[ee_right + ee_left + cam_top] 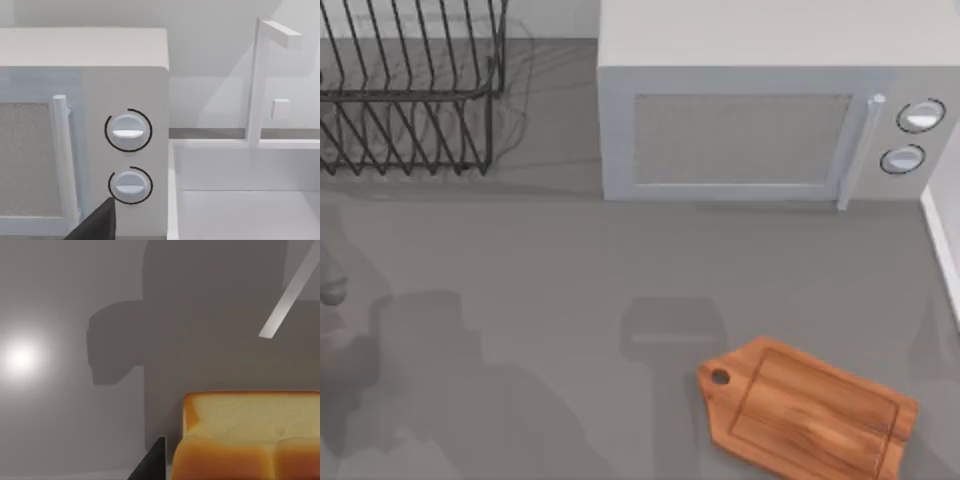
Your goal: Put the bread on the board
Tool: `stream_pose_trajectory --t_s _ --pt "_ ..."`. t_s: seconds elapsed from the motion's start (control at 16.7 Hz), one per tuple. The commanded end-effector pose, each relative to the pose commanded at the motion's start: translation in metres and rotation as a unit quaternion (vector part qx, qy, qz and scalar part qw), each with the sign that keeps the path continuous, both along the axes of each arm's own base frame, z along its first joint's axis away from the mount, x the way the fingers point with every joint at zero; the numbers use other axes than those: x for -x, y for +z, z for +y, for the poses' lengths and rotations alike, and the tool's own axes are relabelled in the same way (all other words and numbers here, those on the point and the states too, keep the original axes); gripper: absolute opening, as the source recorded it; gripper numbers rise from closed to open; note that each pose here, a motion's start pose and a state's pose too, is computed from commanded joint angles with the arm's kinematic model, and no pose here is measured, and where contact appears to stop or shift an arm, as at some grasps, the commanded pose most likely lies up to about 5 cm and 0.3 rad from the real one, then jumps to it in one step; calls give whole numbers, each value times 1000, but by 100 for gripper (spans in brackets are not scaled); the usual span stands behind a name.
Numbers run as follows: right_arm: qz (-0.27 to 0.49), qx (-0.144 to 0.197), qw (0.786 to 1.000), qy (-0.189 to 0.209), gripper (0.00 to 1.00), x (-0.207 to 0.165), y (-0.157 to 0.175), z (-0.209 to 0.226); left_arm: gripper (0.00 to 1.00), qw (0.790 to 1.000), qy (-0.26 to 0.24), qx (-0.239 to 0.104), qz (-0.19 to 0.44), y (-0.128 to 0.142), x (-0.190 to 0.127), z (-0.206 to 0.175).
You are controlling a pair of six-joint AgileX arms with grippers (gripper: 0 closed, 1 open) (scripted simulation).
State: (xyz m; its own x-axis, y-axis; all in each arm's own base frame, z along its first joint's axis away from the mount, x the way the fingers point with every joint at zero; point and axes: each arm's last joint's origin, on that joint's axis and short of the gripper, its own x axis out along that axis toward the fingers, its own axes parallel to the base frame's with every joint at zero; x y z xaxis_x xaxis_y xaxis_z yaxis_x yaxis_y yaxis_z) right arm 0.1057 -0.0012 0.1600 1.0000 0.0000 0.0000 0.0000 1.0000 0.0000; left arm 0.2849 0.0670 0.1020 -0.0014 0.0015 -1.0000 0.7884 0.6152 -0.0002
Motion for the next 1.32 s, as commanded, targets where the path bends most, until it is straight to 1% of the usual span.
stream_pose_trajectory --t_s 0.06,0.12,0.54,0.6,0.72,0.84,1.2,1.32 --pt "0 0 1000 0 100 0 0 0 2 1000 0 0 0 0 0 0" --pt "0 0 1000 0 100 0 0 0 0 1000 0 0 0 0 0 0" --pt "0 0 1000 0 100 0 0 0 0 1000 0 0 0 0 0 0" --pt "0 0 1000 0 100 0 0 0 0 1000 5 5 -4 12 1 -2" --pt "0 0 1000 0 100 0 0 0 0 1000 5 5 -5 16 0 -1" --pt "0 0 1000 0 100 0 0 0 0 1000 5 5 -5 29 -3 0" --pt "0 0 1000 0 100 0 0 0 0 1000 3 7 5 95 -1 -1" --pt "0 0 1000 0 100 0 0 0 0 1000 5 5 -3 110 1 -2"
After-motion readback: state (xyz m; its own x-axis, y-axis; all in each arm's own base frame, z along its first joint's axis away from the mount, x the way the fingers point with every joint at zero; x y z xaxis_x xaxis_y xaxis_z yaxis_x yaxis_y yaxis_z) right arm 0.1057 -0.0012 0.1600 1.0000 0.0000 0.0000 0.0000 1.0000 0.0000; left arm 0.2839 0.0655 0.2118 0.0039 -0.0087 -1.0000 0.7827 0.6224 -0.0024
